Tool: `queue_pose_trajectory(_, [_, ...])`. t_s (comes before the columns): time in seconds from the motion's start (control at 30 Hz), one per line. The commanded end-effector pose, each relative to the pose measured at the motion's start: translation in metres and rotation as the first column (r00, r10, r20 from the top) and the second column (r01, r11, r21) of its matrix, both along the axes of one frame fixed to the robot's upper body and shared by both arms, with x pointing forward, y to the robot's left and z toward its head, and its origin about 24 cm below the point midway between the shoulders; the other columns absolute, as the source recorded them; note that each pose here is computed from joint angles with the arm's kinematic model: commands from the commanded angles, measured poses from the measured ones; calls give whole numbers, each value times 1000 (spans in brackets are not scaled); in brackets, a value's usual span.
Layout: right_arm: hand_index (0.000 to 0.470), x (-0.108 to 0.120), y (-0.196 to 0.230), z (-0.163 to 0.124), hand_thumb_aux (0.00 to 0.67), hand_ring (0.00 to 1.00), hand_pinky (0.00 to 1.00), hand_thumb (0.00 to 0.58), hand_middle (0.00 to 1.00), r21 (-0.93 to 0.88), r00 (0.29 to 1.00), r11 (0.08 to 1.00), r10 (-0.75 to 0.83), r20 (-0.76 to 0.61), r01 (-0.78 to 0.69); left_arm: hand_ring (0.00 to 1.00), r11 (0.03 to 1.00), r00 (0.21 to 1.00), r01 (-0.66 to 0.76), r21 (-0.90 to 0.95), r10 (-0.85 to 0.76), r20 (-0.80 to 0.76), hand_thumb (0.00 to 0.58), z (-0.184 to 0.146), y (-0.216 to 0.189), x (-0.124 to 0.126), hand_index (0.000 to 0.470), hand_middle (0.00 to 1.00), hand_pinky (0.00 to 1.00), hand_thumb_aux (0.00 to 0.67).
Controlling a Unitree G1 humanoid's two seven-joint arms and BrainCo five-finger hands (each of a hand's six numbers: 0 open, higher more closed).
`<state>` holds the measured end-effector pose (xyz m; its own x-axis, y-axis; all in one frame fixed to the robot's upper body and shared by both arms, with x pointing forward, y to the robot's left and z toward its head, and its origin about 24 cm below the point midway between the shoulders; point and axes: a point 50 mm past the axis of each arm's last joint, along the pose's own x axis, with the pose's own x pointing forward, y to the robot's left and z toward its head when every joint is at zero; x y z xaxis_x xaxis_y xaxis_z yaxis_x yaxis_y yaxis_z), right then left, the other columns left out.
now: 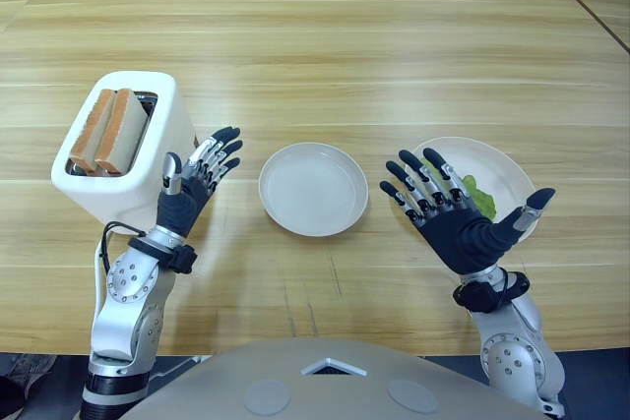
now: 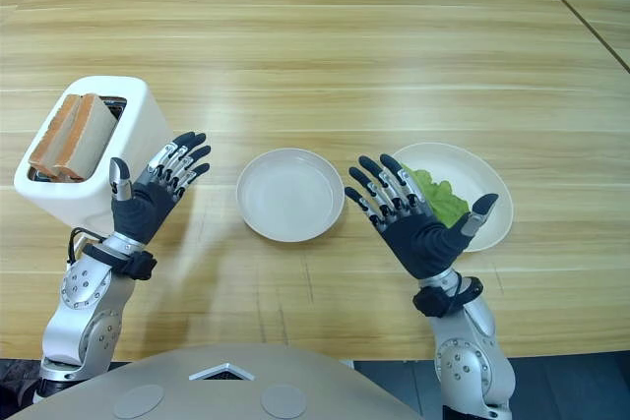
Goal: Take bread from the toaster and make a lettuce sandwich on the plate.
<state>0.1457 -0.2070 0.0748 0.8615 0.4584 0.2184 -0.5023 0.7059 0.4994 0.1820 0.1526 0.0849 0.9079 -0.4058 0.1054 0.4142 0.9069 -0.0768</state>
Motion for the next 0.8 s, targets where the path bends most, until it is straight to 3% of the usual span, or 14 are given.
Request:
queue_pose_trajectory(0.03, [0, 2, -2, -1, 0, 0, 0, 0, 0, -1, 999, 1000, -29, -31, 29, 0, 998, 999, -30, 49, 29, 27, 0, -3, 0, -2, 0, 0, 0, 0])
queue_pose_trajectory(0.2, [0, 9, 25, 2, 0, 0, 0, 0, 0, -375, 977, 903, -181, 112, 210, 0, 988, 986, -140, 62, 133, 99, 0, 6, -8, -8, 0, 0, 0, 0])
queue_pose_trajectory(0.3, [0, 10, 51, 12, 0, 0, 0, 0, 0, -544, 956, 792, -170, 240, 277, 0, 914, 924, -305, 267, 216, 316, 0, 46, -14, -16, 0, 0, 0, 0])
queue_pose_trajectory(0.33, [0, 9, 54, 14, 0, 0, 0, 0, 0, -581, 952, 760, -170, 254, 291, 0, 826, 877, -398, 400, 213, 431, 0, 61, -11, -16, 0, 0, 0, 0])
queue_pose_trajectory(0.37, [0, 10, 53, 14, 0, 0, 0, 0, 0, -614, 942, 718, -199, 271, 328, 0, 667, 813, -523, 531, 203, 546, 0, 74, -1, -9, 0, 0, 0, 0])
queue_pose_trajectory(0.43, [0, 14, 47, 12, 0, 0, 0, 0, 0, -668, 920, 633, -244, 307, 391, 0, 361, 700, -697, 620, 156, 697, 0, 97, 21, -1, 0, 0, 0, 0])
queue_pose_trajectory(0.57, [0, 20, 43, 12, 0, 0, 0, 0, 0, -667, 907, 616, -276, 317, 420, 0, -174, 593, -781, 600, 93, 800, 0, 135, 69, 3, 0, 0, 0, 0])
queue_pose_trajectory(0.67, [0, 20, 45, 11, 0, 0, 0, 0, 0, -664, 901, 609, -282, 329, 433, 0, -426, 693, -605, 673, 136, 708, 0, 128, 110, 16, 0, 0, 0, 0])
queue_pose_trajectory(0.8, [0, 20, 46, 10, 0, 0, 0, 0, 0, -662, 901, 612, -282, 330, 434, 0, -594, 748, -437, 676, 178, 639, 0, 121, 146, 22, 0, 0, 0, 0])
